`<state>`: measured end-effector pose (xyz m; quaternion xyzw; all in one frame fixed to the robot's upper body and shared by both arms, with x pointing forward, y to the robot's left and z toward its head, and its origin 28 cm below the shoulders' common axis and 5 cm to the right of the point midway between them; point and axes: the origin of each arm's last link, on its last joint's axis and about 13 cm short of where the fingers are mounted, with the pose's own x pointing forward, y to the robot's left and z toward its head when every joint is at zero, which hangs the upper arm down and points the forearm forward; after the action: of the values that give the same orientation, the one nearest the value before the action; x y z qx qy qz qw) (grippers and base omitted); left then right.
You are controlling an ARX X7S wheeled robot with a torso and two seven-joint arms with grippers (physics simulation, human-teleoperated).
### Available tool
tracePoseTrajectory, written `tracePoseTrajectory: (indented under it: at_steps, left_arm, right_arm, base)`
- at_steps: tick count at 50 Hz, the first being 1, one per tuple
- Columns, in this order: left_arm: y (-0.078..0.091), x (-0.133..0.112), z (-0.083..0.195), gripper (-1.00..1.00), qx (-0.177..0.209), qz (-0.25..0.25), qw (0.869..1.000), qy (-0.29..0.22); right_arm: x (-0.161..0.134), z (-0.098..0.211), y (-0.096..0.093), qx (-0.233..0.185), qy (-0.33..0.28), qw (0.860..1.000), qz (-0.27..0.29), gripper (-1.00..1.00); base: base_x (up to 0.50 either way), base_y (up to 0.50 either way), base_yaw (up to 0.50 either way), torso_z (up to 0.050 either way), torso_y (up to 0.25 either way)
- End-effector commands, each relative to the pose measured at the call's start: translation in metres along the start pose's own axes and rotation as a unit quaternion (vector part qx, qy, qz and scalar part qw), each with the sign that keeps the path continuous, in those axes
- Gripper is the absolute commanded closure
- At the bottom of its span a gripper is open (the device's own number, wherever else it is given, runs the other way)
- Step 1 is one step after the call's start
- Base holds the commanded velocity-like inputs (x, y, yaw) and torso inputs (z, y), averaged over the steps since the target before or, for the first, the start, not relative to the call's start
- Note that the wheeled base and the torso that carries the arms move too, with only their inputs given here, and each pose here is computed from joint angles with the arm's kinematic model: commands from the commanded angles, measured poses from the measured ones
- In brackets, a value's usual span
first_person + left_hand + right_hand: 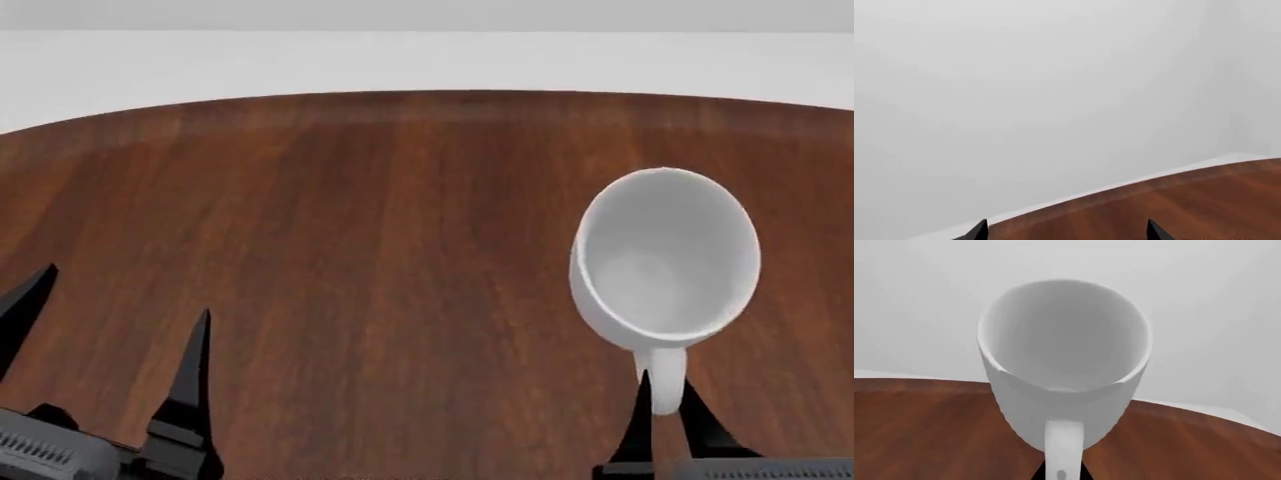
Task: Put the white mug on the plate.
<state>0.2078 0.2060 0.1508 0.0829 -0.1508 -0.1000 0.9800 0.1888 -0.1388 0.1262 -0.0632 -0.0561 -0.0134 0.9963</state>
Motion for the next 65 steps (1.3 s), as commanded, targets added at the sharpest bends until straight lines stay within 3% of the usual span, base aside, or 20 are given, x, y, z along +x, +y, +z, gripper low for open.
tracePoseTrajectory:
  at_steps: [1,24,44,55,65]
  left_arm:
    - [0.004,0.009,-0.010,-1.00,-0.008,0.006,1.000,0.012]
    - [0.006,0.017,-0.024,-1.00,-0.025,0.009,0.999,0.023]
    - [0.009,0.046,-0.046,-1.00,-0.043,-0.001,0.999,0.026]
    - [0.018,0.062,-0.049,-1.00,-0.043,-0.004,0.999,0.012]
    - [0.033,0.100,-0.053,-1.00,-0.035,-0.015,0.999,0.005]
  right_arm:
    - [-0.022,-0.004,-0.005,-0.013,0.004,0.999,-0.032,1.00]
    - [-0.049,-0.003,-0.009,-0.068,0.010,0.995,-0.075,1.00]
    - [-0.073,-0.018,-0.002,-0.038,0.052,0.990,-0.121,1.00]
    - [-0.059,-0.021,0.007,-0.030,0.059,0.991,-0.119,1.00]
    - [-0.053,-0.028,0.016,0.002,0.068,0.985,-0.156,1.00]
  base:
    - [0.00,0.00,0.00,0.000,0.000]
    - [0.00,0.00,0.00,0.000,0.000]
    - [0.00,0.00,0.00,0.000,0.000]
    - [0.00,0.00,0.00,0.000,0.000]
    - [0.00,0.00,0.00,0.000,0.000]
